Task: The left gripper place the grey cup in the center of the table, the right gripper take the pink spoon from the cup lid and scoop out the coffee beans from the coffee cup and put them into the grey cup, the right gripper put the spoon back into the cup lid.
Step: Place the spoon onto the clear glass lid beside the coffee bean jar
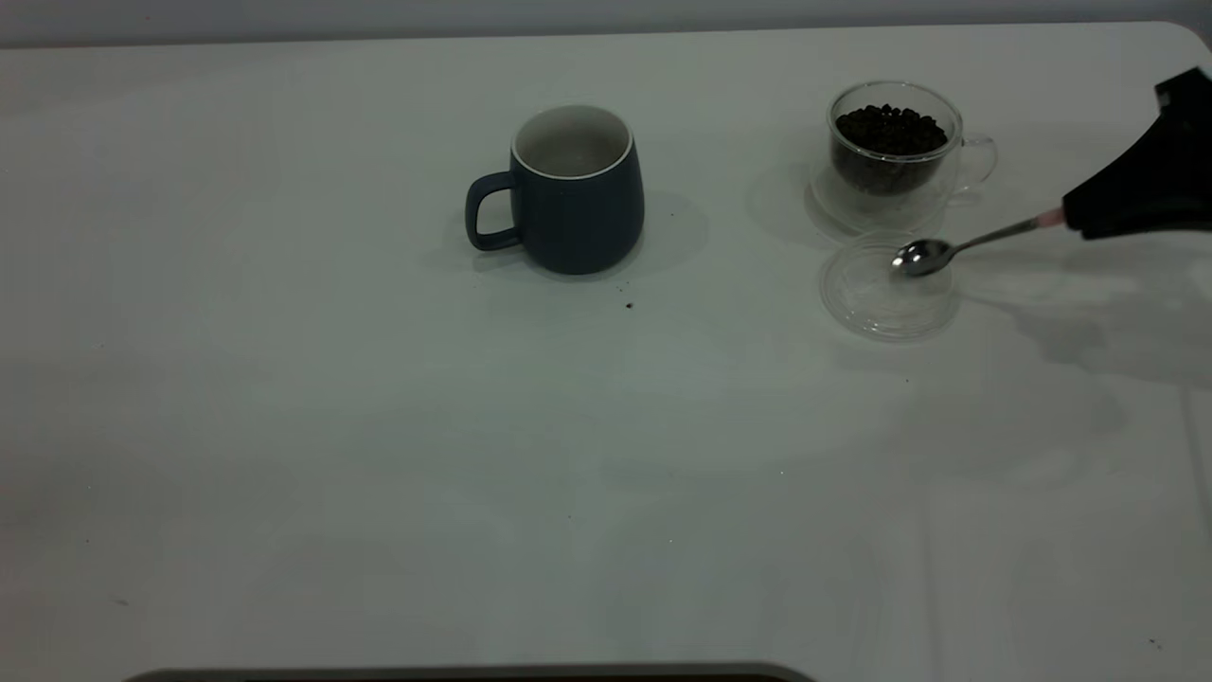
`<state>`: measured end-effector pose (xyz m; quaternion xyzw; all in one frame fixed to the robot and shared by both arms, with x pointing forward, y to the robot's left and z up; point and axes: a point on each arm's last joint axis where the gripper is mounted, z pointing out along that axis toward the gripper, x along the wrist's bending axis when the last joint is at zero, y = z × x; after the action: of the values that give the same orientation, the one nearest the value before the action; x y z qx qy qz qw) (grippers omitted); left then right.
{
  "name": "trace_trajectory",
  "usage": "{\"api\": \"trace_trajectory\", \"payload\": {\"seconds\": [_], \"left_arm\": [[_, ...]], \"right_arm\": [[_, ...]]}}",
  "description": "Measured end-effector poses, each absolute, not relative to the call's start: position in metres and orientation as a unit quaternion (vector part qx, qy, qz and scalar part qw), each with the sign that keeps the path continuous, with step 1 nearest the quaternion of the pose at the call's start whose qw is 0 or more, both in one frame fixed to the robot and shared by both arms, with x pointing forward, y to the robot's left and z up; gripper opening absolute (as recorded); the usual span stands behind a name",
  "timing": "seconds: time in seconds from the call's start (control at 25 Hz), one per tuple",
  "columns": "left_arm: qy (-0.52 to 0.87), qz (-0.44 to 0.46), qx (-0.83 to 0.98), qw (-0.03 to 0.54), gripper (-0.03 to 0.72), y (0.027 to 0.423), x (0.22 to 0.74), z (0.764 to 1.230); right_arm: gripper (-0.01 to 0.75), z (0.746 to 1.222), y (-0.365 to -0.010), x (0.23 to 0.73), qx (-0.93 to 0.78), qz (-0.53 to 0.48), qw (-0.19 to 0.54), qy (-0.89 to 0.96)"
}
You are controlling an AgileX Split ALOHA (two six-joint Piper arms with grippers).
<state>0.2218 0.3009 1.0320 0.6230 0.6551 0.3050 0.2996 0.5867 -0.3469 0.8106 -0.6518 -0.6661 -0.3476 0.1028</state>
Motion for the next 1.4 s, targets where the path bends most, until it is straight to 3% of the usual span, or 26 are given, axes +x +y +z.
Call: {"api": "trace_trajectory", "payload": {"seconds": [0.96, 1.16, 1.4], "left_arm": [[0.656, 0.305, 0.622, 0.300, 0.567, 0.301, 0.222, 1.032], [0.656, 0.305, 0.622, 0.300, 0.567, 0.301, 0.222, 1.032], [0.656, 0.305, 0.622, 0.300, 0.567, 0.301, 0.222, 1.032]], "right_arm": [[0.105, 0.758, -0.335, 0.579, -0.696, -0.387, 0.180, -0.577], [0.191, 0.754, -0.336, 0.578, -0.701, -0.378, 0.175, -0.579], [0.387, 0.753, -0.337, 0.578, -0.693, -0.376, 0.163, -0.593]]}}
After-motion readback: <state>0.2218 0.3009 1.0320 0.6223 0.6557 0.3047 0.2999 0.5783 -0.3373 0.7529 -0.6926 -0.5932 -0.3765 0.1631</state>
